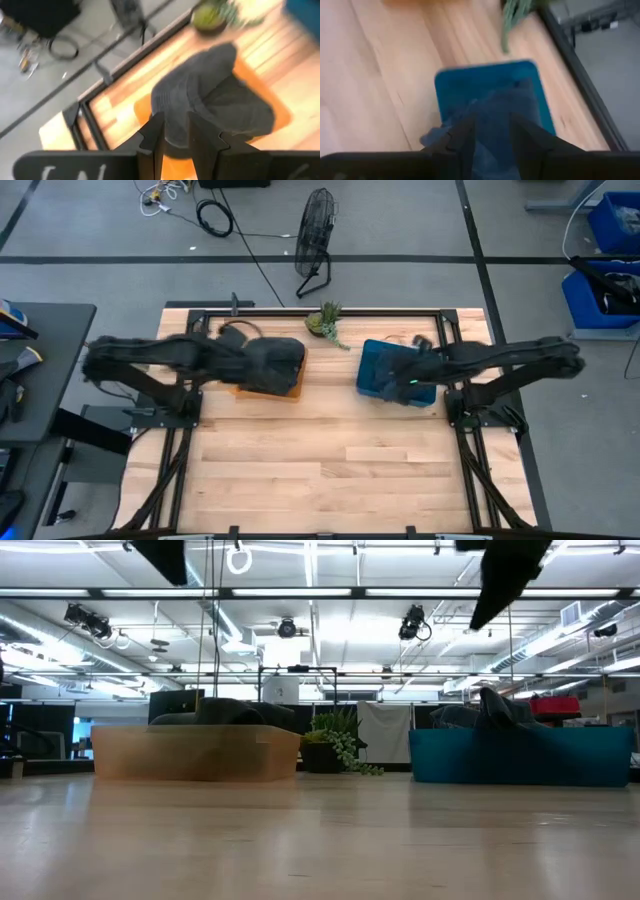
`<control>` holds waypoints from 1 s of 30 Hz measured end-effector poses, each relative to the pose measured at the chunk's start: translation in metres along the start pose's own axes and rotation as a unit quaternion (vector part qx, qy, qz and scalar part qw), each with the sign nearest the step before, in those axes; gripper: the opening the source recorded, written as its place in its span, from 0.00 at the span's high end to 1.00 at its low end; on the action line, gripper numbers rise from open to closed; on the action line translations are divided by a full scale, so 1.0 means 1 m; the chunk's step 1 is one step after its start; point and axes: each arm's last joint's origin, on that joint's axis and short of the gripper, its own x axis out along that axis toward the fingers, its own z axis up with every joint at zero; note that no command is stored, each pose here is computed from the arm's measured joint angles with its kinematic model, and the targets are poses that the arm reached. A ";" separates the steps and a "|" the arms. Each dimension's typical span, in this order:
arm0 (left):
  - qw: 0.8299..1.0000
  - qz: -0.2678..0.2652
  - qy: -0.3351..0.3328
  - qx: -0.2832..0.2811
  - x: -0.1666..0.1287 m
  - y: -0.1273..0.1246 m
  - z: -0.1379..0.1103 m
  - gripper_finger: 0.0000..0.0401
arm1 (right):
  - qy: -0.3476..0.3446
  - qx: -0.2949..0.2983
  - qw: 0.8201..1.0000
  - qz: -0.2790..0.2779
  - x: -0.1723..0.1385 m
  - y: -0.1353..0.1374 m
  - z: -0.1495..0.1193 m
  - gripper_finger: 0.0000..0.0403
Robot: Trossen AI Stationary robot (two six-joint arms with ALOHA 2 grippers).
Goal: Pick & Place hat
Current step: Return to Home Position
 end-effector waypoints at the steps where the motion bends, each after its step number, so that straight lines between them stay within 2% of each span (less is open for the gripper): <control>1: 1.000 -0.011 -0.019 -0.002 -0.009 0.007 -0.003 0.79 | -0.021 0.009 1.000 0.007 -0.010 -0.005 -0.003 0.70; 4: 0.996 -0.042 -0.077 0.002 -0.030 0.026 -0.015 0.79 | -0.095 0.033 0.994 0.042 -0.033 -0.017 -0.013 0.70; 7: 0.991 -0.077 -0.107 -0.009 -0.038 0.044 -0.036 0.79 | -0.150 0.039 0.985 0.076 -0.041 -0.024 -0.035 0.70; 11: 0.984 -0.106 -0.136 -0.052 -0.024 0.063 -0.075 0.79 | -0.192 0.060 0.972 0.121 -0.036 -0.030 -0.069 0.70; 13: 0.979 -0.119 -0.152 -0.071 -0.011 0.068 -0.095 0.79 | -0.227 0.078 0.960 0.146 -0.034 -0.032 -0.082 0.70; 19: 0.955 -0.153 -0.238 -0.087 0.035 0.063 -0.148 0.79 | -0.368 0.086 0.906 0.191 -0.027 -0.038 -0.109 0.70; 24: 0.941 -0.201 -0.253 -0.101 0.062 0.053 -0.180 0.79 | -0.451 0.069 0.857 0.240 -0.014 -0.037 -0.126 0.70; 28: 0.930 -0.243 -0.264 -0.087 0.067 0.043 -0.192 0.79 | -0.481 0.034 0.834 0.269 0.000 -0.030 -0.137 0.70; 30: 0.923 -0.269 -0.266 -0.070 0.065 0.037 -0.194 0.79 | -0.488 0.015 0.832 0.265 0.007 -0.027 -0.141 0.70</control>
